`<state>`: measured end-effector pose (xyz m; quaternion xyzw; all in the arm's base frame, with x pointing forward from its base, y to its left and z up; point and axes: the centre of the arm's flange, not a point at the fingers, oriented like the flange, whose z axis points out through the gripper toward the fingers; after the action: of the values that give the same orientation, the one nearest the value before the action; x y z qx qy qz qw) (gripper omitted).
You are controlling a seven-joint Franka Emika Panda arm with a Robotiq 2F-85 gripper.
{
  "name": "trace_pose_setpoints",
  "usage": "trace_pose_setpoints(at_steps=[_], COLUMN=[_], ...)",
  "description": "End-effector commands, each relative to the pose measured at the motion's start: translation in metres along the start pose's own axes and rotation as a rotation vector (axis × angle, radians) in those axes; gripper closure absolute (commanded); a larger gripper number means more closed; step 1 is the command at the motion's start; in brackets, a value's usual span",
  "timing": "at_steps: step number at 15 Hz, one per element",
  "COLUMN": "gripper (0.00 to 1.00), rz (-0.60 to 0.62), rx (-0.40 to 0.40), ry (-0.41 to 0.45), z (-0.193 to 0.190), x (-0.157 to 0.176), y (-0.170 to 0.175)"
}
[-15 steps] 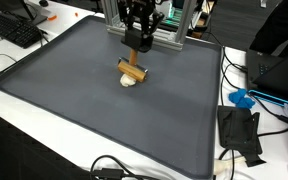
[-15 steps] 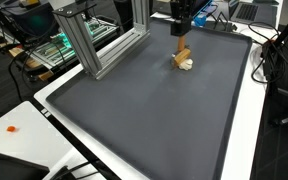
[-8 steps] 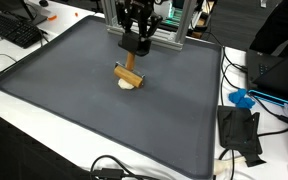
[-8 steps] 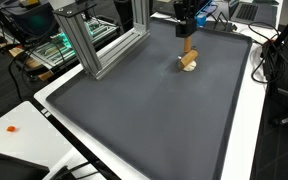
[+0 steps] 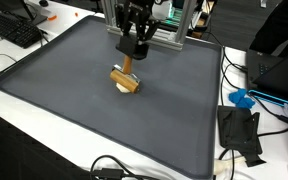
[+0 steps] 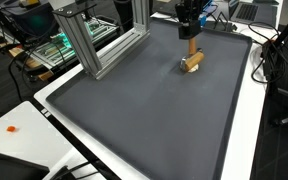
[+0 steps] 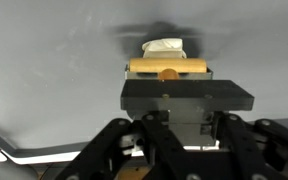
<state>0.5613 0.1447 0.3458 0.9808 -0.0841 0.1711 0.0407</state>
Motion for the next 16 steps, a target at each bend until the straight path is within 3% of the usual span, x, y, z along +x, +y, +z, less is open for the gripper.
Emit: trace_pose_setpoints(at_steps=[1, 9, 16], gripper=[0.78, 0.78, 0.78], rz=[0.084, 0.244, 0.41], rx=[-0.032, 0.004, -0.043], ry=[-0.066, -0.255, -0.144], z=[0.011, 0.003, 0.005], x=[-0.007, -0.009, 0.001], y=[-0.005, -0.016, -0.01])
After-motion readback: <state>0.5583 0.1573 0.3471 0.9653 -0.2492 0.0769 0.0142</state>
